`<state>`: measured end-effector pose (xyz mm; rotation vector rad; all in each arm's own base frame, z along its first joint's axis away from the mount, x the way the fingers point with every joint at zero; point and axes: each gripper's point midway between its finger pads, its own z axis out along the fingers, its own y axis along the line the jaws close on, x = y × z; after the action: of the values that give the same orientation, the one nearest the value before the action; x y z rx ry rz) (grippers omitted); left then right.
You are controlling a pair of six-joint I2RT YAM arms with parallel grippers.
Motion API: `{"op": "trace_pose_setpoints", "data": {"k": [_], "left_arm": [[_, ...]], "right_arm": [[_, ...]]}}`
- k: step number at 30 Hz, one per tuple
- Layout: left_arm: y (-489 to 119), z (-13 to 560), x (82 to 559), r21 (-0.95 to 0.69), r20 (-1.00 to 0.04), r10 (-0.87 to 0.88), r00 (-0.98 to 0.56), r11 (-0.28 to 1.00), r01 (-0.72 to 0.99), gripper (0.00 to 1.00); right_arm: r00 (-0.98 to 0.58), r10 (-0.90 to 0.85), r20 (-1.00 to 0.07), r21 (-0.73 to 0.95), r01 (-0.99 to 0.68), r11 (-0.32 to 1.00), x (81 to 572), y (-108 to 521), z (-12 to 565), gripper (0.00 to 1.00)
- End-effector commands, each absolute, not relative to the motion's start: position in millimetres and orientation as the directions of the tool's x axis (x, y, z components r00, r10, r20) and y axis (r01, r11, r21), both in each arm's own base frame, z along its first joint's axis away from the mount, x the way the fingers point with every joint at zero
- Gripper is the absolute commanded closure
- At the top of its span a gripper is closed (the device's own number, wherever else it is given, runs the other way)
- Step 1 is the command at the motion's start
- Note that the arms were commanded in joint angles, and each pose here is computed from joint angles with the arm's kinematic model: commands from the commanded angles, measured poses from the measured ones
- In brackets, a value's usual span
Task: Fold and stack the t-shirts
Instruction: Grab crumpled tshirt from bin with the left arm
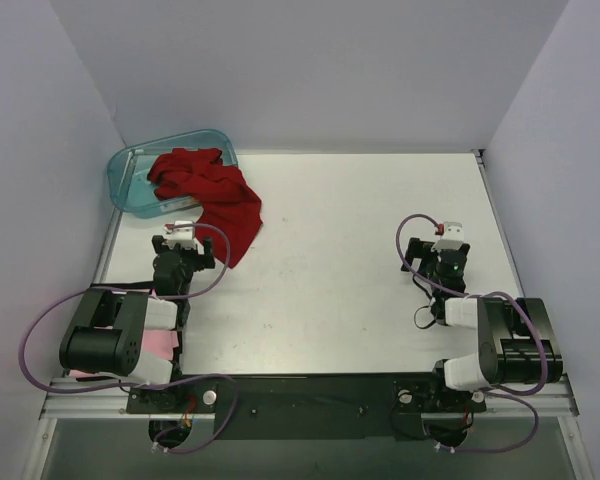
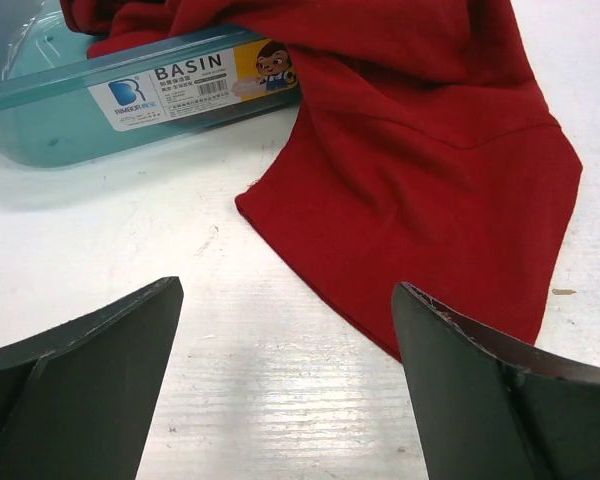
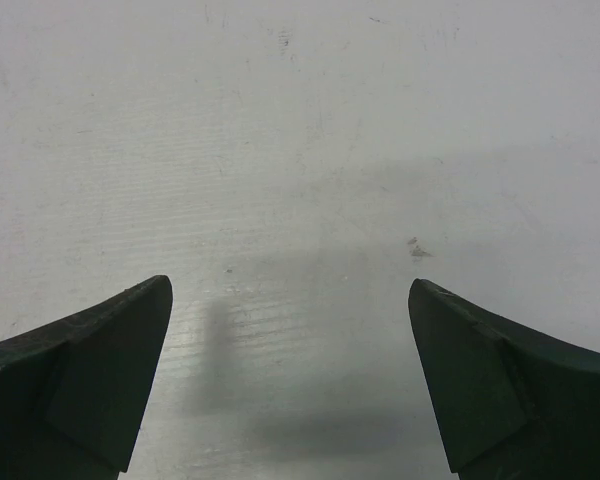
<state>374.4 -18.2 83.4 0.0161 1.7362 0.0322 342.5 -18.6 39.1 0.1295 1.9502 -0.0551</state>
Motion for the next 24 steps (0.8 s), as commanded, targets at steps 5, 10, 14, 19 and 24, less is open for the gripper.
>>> {"op": "trace_pose_setpoints", "data": {"k": [5,10,14,19,24], "left_arm": [[-22,91,376,0.021,-0.990,0.021,-0.137,1.000,0.005,0.03],[-36,137,365,0.061,-0.994,0.070,-0.086,0.992,0.109,0.03],[-60,208,362,0.033,-0.993,0.060,-0.106,0.972,0.234,0.03],[-72,199,362,-0.013,-0.893,0.128,-0.432,0.951,0.309,0.03],[-114,153,363,0.026,-0.675,0.393,-0.624,0.859,0.512,0.03]], "right_arm": [[-0.336,0.115,-0.935,0.084,0.105,0.991,363,-21,92,0.00],[-0.299,0.270,-0.915,0.272,0.033,0.962,363,-5,139,0.00],[-0.300,0.334,-0.893,0.356,-0.018,0.934,363,13,166,0.00],[-0.321,0.316,-0.893,0.361,-0.090,0.928,370,41,190,0.00],[-0.375,0.205,-0.904,0.291,-0.190,0.938,377,79,196,0.00]]}}
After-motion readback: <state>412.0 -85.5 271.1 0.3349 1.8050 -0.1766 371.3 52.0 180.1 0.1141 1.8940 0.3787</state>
